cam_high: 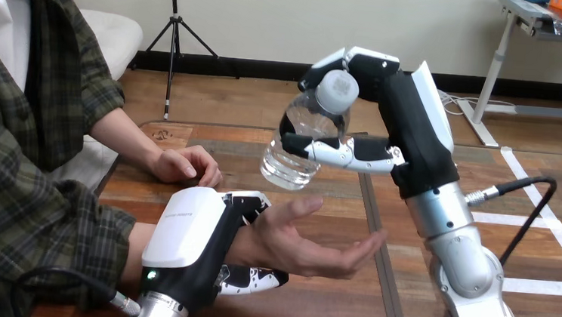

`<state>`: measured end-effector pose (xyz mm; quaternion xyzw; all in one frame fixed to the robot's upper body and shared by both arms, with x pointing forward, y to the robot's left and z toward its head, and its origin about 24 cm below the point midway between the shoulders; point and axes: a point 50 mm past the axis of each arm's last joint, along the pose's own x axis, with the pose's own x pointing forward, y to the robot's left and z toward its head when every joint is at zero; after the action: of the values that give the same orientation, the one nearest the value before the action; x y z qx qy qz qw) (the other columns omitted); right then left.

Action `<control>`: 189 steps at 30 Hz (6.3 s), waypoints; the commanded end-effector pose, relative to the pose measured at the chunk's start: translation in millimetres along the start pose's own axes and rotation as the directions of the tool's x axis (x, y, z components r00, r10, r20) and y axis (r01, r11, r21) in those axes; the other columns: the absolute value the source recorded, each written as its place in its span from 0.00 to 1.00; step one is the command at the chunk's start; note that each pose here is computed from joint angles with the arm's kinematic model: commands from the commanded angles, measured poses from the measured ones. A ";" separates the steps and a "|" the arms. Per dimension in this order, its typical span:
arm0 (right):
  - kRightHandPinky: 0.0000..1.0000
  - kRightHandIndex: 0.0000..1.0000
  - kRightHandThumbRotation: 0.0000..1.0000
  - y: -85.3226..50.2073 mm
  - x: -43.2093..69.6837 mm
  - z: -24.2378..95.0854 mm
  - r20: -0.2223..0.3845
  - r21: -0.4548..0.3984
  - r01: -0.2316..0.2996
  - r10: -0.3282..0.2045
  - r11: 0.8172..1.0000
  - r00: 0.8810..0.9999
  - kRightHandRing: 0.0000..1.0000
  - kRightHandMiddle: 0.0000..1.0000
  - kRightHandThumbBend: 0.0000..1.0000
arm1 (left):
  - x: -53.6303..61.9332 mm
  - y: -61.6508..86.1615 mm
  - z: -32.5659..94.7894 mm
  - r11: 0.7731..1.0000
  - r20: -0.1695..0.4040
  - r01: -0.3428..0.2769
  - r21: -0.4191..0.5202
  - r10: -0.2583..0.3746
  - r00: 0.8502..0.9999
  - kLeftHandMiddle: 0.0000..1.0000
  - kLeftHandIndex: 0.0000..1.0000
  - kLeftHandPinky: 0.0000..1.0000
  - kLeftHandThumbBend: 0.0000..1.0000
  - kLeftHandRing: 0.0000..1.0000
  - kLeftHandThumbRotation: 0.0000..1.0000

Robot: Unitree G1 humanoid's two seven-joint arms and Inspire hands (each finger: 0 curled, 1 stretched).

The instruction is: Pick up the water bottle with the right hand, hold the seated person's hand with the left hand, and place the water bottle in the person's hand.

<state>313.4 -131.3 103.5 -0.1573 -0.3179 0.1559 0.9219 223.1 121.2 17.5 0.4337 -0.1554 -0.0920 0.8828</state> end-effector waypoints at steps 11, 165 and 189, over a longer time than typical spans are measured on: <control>0.39 0.49 0.00 -20.7 10.3 4.6 0.025 -0.047 0.077 -0.076 0.996 0.997 0.44 0.48 0.71 | 6.4 2.4 12.3 1.000 0.061 -0.006 -0.016 0.007 0.998 0.45 0.47 0.39 0.80 0.42 0.00; 0.43 0.50 0.00 -4.6 -56.0 -30.8 -0.175 -0.097 0.002 -0.020 0.995 0.984 0.45 0.49 0.70 | 8.0 6.1 8.1 1.000 0.064 -0.010 0.009 0.009 0.998 0.45 0.46 0.40 0.81 0.42 0.00; 0.42 0.51 0.00 -5.8 -58.4 -29.1 -0.181 -0.099 0.014 -0.032 0.995 0.983 0.43 0.49 0.70 | 8.5 7.9 7.2 1.000 0.069 -0.017 0.018 0.015 0.998 0.45 0.46 0.40 0.82 0.42 0.00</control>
<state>278.6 -161.4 23.7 -0.2221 -0.1831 0.1408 0.9473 221.8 126.7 16.4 0.4483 -0.1522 -0.0974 0.8755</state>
